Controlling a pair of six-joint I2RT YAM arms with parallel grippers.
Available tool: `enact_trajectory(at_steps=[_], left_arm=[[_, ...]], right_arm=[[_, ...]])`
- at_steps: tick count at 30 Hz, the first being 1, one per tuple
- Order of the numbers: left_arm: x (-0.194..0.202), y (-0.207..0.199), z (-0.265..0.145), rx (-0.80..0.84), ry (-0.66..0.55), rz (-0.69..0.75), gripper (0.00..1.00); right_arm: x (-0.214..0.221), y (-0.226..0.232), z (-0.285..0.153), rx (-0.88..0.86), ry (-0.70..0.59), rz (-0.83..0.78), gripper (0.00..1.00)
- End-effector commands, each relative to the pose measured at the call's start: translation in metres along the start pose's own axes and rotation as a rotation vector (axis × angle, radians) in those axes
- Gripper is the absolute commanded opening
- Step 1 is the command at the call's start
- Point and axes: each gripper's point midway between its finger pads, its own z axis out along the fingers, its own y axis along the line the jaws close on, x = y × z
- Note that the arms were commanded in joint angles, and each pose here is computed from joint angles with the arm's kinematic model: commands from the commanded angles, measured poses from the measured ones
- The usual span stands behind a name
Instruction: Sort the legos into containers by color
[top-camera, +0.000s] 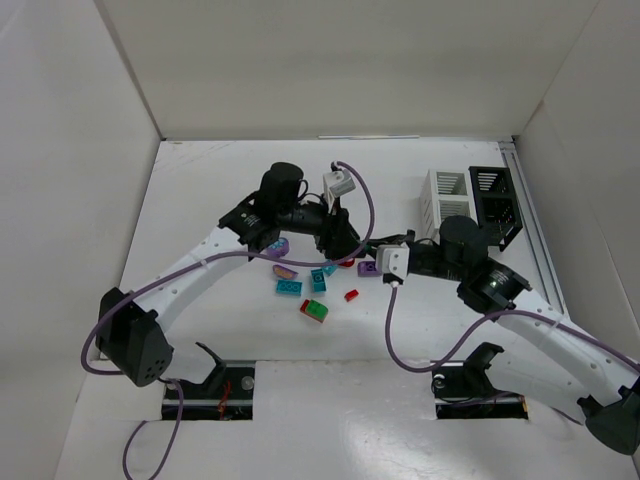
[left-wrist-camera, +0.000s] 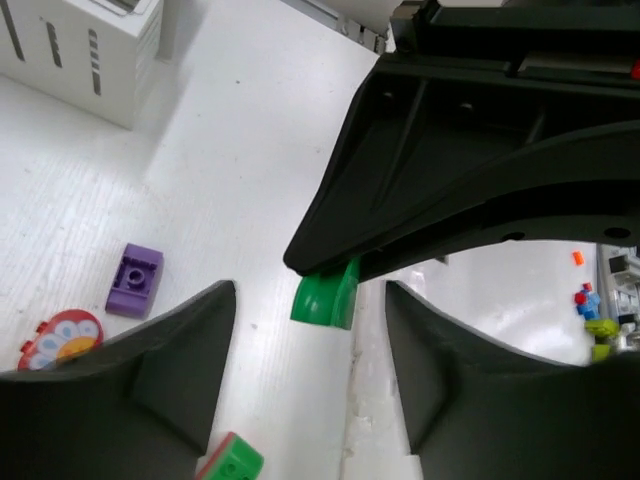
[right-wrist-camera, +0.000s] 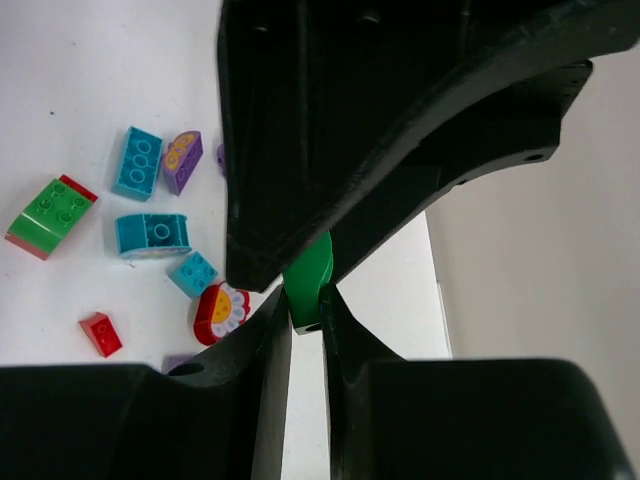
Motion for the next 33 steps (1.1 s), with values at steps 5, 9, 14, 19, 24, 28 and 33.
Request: enact_trajectory(at_steps=[5, 9, 14, 19, 24, 28, 33], left_arm=[[-0.016, -0.011, -0.005, 0.034, -0.045, 0.078, 0.70], [-0.023, -0.004, -0.006, -0.013, -0.061, 0.071, 0.99], [-0.030, 0.028, -0.023, -0.212, -0.123, -0.064, 0.99], [-0.007, 0.129, -0.076, -0.885, -0.258, -0.402, 0.99], [0.029, 0.156, -0.099, -1.107, -0.224, -0.529, 0.99], [0.045, 0.158, -0.095, -1.100, -0.209, -0.536, 0.99], [0.062, 0.161, -0.084, -1.064, -0.154, -0.540, 0.99]], right_arm=[[-0.007, -0.034, -0.006, 0.140, 0.036, 0.022, 0.00], [0.009, -0.045, -0.009, 0.204, 0.121, 0.053, 0.00], [0.052, -0.085, -0.038, 0.425, 0.333, 0.239, 0.00], [0.129, -0.124, -0.099, 0.737, 0.700, 0.503, 0.00], [0.193, -0.142, -0.134, 0.801, 0.936, 0.642, 0.00], [0.238, -0.163, -0.141, 0.817, 1.002, 0.707, 0.00], [0.279, -0.166, -0.136, 0.752, 1.026, 0.765, 0.00]])
